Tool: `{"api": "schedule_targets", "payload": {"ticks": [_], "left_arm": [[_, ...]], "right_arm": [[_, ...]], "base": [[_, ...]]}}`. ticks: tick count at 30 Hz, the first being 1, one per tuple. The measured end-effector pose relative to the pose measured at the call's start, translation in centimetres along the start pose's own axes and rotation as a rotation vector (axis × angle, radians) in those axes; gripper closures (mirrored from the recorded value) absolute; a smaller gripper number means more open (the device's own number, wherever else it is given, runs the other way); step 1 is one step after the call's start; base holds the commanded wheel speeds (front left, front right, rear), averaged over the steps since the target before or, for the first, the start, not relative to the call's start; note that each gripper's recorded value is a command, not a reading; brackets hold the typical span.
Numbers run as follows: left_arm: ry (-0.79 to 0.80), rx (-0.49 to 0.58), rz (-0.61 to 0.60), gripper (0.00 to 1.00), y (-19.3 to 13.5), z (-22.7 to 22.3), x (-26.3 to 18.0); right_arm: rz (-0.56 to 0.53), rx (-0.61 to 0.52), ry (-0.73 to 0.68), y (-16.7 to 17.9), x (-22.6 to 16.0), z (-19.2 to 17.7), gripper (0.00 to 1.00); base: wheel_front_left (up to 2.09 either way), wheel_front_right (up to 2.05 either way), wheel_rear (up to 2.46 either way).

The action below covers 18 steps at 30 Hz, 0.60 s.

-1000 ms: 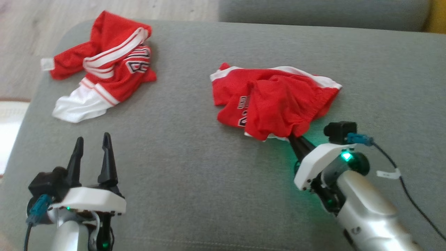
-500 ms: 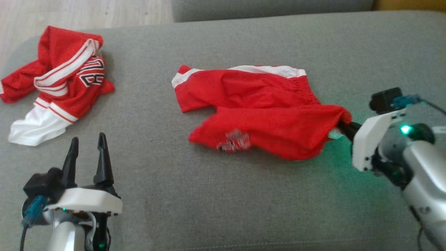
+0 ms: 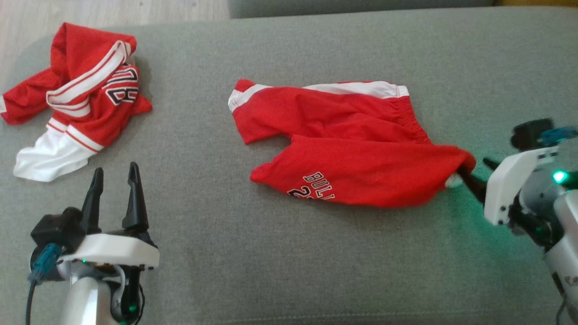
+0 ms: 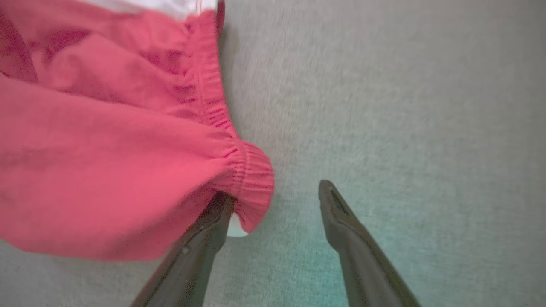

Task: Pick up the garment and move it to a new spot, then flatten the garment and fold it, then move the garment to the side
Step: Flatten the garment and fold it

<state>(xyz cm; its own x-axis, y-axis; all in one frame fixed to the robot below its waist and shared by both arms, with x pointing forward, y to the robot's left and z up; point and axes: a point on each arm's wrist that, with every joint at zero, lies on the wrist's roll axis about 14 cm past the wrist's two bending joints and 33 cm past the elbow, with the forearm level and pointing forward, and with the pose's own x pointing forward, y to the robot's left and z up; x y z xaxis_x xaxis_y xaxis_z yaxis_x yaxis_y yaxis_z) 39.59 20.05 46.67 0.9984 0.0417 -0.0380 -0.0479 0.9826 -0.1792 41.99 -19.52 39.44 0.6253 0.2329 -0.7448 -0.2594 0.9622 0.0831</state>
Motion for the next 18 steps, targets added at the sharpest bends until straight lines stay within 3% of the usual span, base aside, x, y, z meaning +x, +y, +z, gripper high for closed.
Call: {"api": "schedule_targets", "payload": {"ticks": [7,11,18], "left_arm": [[-0.040,0.004,-0.023,0.00,-0.6,1.4,-0.5],[-0.055,0.002,-0.031,0.00,-0.9,2.0,-0.9],[-0.059,0.000,-0.039,0.00,-1.0,2.1,-1.7]], "right_arm": [[-0.008,0.026,-0.338,0.8,-3.9,6.4,0.00],[0.023,0.038,-0.444,3.1,-5.3,6.6,0.00],[0.074,0.128,-0.810,7.1,-8.5,9.1,0.00]], "base": [[0.00,0.00,0.00],[0.00,0.00,0.00],[0.00,0.00,0.00]]}}
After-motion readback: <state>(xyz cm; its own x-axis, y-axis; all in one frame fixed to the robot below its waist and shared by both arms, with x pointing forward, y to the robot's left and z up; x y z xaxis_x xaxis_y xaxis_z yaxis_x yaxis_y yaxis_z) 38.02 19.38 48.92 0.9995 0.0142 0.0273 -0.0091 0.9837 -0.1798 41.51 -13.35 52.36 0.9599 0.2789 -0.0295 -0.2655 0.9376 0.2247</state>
